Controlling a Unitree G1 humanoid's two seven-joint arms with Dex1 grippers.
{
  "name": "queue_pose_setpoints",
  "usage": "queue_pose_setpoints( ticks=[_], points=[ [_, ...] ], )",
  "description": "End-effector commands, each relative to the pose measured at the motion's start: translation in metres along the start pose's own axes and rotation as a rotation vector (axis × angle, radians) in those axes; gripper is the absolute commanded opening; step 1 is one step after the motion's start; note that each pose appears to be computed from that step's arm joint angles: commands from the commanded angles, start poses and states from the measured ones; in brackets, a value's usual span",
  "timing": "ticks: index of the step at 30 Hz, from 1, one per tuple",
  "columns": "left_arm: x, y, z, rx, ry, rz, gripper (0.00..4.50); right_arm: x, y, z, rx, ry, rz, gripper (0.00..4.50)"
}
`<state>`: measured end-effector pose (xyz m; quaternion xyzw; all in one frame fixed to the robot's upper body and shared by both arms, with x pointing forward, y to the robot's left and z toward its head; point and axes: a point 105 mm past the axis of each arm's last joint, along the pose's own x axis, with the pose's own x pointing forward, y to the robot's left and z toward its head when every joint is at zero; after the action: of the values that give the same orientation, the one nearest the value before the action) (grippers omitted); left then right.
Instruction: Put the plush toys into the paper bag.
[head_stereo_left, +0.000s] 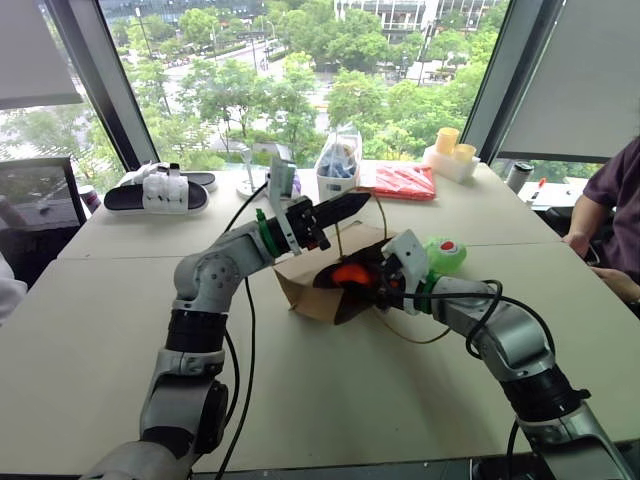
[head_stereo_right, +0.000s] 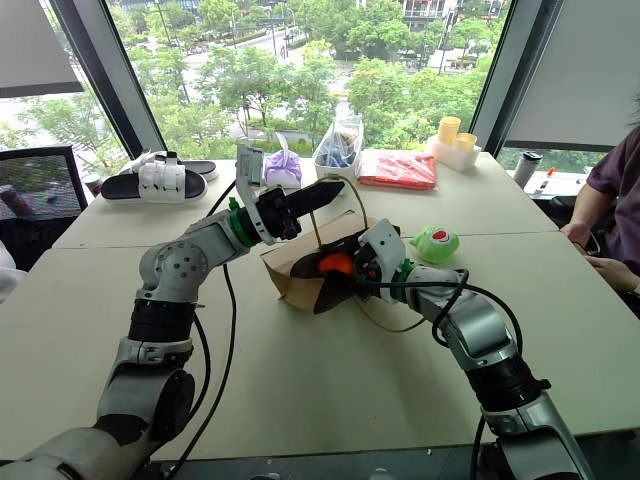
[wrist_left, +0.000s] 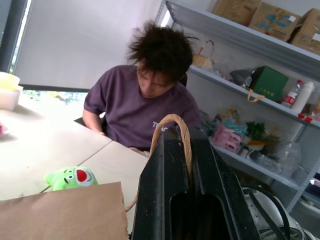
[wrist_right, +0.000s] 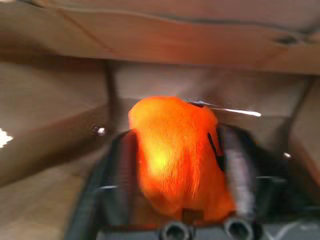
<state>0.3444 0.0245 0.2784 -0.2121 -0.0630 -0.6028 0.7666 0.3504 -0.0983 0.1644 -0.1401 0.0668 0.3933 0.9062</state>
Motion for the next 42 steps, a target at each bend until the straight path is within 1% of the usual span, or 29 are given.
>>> queue_pose_setpoints(
  ticks=[1,4,6,8,9,11,12,13,14,16,18,20,23,25,27,28,30,31,33,35,36,37,38,41,42],
  points=[
    [0.000,-0.002,0.008,0.035,-0.033,0.003,0.00,-0.027,0.005,0.026,0.006,-0.089,0.041,4.42],
    [0.001,-0.001,0.004,0.035,-0.027,0.009,0.00,-0.052,0.010,0.041,0.081,-0.157,0.091,4.42],
    [0.001,-0.001,0.003,0.031,-0.025,0.010,0.00,-0.078,0.003,0.057,0.154,-0.258,0.082,4.42],
    [0.000,0.000,0.002,0.028,-0.023,0.011,0.00,-0.098,-0.010,0.068,0.210,-0.343,0.031,4.42],
    [0.000,0.000,0.001,0.026,-0.022,0.011,0.00,-0.108,-0.024,0.069,0.237,-0.379,-0.035,4.42],
    [0.001,-0.001,0.000,0.024,-0.019,0.007,0.00,-0.122,-0.063,0.063,0.283,-0.438,-0.248,4.42],
    [0.001,-0.001,-0.001,0.023,-0.018,0.006,0.00,-0.127,-0.083,0.055,0.316,-0.446,-0.356,4.42],
    [0.001,-0.001,-0.001,0.024,-0.018,0.006,0.00,-0.128,-0.094,0.050,0.336,-0.446,-0.417,4.42],
    [0.001,-0.002,-0.001,0.024,-0.018,0.005,0.00,-0.122,-0.108,0.034,0.353,-0.373,-0.498,4.42],
    [0.002,-0.002,-0.002,0.025,-0.018,0.006,0.00,-0.107,-0.126,0.005,0.319,-0.218,-0.613,4.42],
    [0.002,-0.003,-0.001,0.027,-0.020,0.007,0.00,-0.094,-0.138,-0.012,0.273,-0.126,-0.673,4.42],
    [0.002,-0.002,-0.001,0.028,-0.022,0.013,0.00,-0.082,-0.148,-0.023,0.262,-0.078,-0.707,4.42],
    [0.000,0.001,-0.002,0.029,-0.024,0.031,0.00,-0.052,-0.163,-0.044,0.239,0.016,-0.747,4.42],
    [-0.002,0.001,-0.004,0.034,-0.022,0.045,0.00,-0.033,-0.166,-0.061,0.243,0.100,-0.754,4.42],
    [-0.004,0.001,-0.004,0.053,-0.018,0.063,0.00,-0.024,-0.166,-0.078,0.226,0.194,-0.770,4.42],
    [-0.006,0.002,-0.002,0.058,-0.022,0.074,0.00,-0.022,-0.164,-0.083,0.221,0.220,-0.760,4.19],
    [-0.011,0.005,0.000,0.063,-0.028,0.097,0.00,-0.021,-0.164,-0.089,0.160,0.277,-0.745,3.57],
    [-0.013,0.006,0.001,0.067,-0.029,0.109,0.00,-0.021,-0.164,-0.090,0.177,0.278,-0.748,3.12],
    [-0.015,0.008,0.001,0.068,-0.030,0.121,0.00,-0.021,-0.165,-0.091,0.176,0.285,-0.751,2.03],
    [-0.014,0.008,0.001,0.067,-0.032,0.122,0.00,-0.022,-0.167,-0.091,0.175,0.289,-0.758,1.14],
    [-0.014,0.008,0.001,0.065,-0.034,0.120,0.00,-0.022,-0.167,-0.091,0.171,0.291,-0.759,0.63],
    [-0.013,0.007,0.002,0.064,-0.035,0.117,0.00,-0.023,-0.168,-0.091,0.172,0.290,-0.762,0.22],
    [-0.012,0.007,0.002,0.063,-0.036,0.113,0.00,-0.024,-0.169,-0.090,0.167,0.286,-0.765,0.02],
    [-0.008,0.007,0.002,0.059,-0.038,0.102,0.00,-0.031,-0.175,-0.084,0.149,0.259,-0.774,0.02],
    [-0.006,0.007,0.003,0.059,-0.039,0.097,0.00,-0.037,-0.179,-0.080,0.117,0.256,-0.782,0.02]
  ],
)
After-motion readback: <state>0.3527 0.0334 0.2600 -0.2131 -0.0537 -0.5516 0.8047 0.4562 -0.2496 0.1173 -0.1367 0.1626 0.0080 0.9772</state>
